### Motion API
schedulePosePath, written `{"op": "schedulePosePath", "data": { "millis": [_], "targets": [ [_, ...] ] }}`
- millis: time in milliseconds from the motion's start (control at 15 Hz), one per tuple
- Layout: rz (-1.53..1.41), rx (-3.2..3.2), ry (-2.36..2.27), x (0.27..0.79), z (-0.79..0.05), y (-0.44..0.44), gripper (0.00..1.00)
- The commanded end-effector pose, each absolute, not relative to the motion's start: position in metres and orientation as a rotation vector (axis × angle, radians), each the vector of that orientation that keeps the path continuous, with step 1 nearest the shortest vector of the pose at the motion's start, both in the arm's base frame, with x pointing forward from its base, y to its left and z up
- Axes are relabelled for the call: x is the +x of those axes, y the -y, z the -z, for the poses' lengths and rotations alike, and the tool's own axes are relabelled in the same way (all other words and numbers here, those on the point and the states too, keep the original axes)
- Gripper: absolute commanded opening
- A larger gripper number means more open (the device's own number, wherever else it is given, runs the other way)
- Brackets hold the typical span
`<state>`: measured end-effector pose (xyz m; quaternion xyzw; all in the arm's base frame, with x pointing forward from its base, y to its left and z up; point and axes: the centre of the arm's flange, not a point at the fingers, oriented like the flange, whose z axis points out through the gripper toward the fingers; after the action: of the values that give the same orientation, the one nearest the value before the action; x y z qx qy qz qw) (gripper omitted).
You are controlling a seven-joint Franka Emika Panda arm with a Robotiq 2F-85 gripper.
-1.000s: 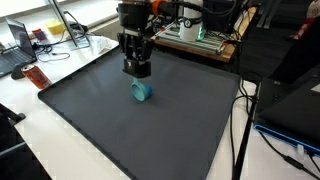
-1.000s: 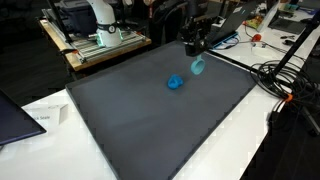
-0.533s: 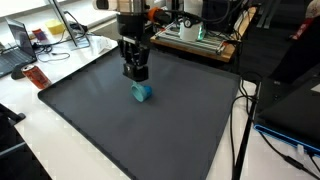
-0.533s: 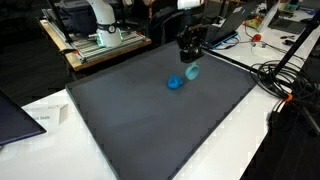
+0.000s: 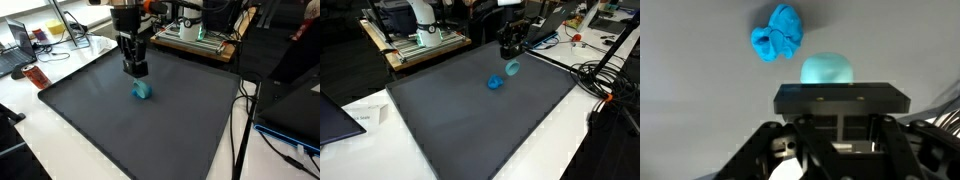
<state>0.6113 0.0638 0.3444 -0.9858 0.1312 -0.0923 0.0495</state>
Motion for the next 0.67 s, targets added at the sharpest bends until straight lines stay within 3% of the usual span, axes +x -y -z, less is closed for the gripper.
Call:
{"op": "schedulePosePath", "data": {
  "millis": [0, 600],
  "targets": [
    [0.228, -2.953, -0.411, 0.627, -0.359, -0.049, 0.22],
    [0.165, -2.866, -0.327, 0.654, -0.361, 0.017, 0.22]
  ]
}}
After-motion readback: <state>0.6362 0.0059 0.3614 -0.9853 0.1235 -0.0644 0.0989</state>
